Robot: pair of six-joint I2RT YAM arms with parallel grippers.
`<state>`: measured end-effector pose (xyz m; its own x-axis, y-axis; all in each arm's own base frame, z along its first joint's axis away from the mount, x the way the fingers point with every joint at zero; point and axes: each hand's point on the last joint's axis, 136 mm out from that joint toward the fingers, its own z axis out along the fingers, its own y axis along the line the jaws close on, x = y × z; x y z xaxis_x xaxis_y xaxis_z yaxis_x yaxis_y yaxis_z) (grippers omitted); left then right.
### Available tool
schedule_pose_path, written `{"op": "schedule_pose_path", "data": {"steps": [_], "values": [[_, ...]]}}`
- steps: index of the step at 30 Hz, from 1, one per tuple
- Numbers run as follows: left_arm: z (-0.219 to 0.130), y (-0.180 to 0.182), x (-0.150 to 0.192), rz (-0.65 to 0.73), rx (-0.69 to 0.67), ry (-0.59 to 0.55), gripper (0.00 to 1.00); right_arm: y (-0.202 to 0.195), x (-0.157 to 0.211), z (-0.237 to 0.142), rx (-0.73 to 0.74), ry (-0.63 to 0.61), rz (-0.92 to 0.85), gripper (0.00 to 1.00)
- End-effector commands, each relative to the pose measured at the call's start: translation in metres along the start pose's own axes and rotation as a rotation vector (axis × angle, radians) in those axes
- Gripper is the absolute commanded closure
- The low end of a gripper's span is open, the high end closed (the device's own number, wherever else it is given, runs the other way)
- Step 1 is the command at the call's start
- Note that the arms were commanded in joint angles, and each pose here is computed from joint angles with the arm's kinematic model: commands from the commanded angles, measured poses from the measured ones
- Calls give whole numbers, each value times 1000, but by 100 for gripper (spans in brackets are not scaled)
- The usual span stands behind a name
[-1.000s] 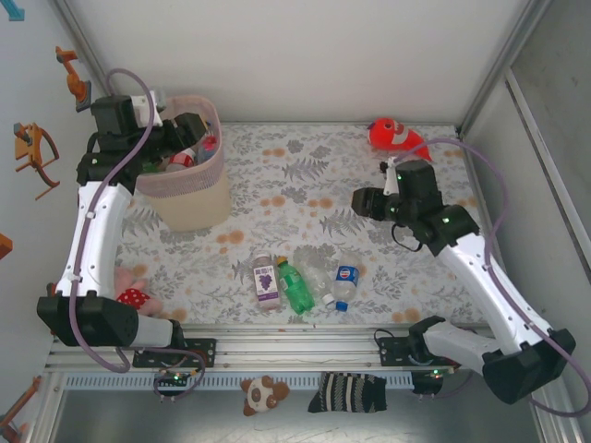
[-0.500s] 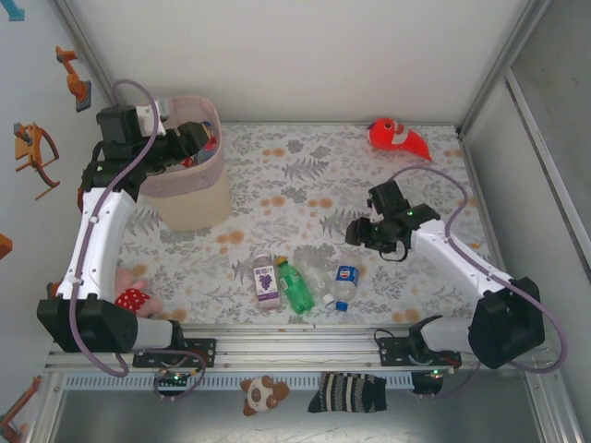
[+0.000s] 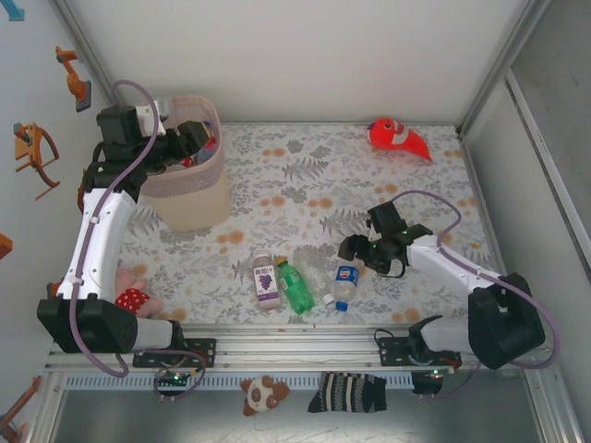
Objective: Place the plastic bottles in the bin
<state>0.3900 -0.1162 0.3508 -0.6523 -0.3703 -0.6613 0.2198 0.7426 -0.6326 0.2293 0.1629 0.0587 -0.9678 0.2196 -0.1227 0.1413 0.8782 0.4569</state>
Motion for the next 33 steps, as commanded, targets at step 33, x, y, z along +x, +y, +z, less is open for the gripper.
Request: {"op": "schedule_pose_path", "data": {"steps": [33], "values": [[3,-20,-3,30,139,-27,38,-2,-30,-7,71,-130,-65,41]]}}
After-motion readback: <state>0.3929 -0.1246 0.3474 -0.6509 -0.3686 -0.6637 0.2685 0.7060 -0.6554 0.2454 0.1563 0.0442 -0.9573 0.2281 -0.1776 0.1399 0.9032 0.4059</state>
